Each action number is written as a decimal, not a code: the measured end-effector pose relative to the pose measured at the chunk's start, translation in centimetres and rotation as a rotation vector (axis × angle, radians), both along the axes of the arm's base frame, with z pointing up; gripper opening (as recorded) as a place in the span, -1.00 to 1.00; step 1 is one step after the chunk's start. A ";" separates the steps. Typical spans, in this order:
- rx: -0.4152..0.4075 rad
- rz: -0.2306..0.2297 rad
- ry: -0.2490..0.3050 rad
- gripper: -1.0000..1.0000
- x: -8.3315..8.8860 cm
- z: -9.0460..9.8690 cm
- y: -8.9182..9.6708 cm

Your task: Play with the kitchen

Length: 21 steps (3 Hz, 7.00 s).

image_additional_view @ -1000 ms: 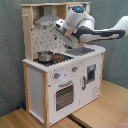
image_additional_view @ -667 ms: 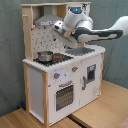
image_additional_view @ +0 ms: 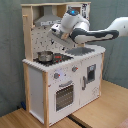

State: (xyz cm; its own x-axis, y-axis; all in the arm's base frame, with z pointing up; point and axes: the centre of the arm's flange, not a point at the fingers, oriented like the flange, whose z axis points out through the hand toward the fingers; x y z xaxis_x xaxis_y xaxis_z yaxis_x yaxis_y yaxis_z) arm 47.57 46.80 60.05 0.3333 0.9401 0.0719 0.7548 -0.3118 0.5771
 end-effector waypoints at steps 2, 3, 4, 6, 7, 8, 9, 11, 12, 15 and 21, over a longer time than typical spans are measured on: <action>-0.028 0.073 0.047 1.00 1.6 -1.2 0.6; -0.034 0.107 0.068 1.00 2.1 -1.7 1.1; -0.037 0.134 0.087 1.00 2.5 -2.1 1.8; -0.049 0.171 0.128 1.00 3.6 -2.8 3.0; -0.057 0.180 0.154 1.00 4.3 -3.2 3.2; -0.067 0.182 0.192 1.00 5.0 -3.6 3.2; -0.075 0.179 0.247 1.00 5.5 -4.6 2.9; -0.061 0.169 0.351 -1.00 6.3 -7.6 2.6; -0.060 0.168 0.352 -1.00 6.3 -7.6 2.5; -0.080 0.055 0.495 -1.00 4.4 -2.4 -1.7; -0.084 -0.303 0.669 -1.00 2.3 0.3 -15.9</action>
State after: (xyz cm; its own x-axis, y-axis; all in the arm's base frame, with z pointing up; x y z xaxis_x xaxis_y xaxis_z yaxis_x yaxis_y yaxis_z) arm 49.84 30.90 60.32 0.5266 0.7929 -0.3065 0.8414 -0.5377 0.0546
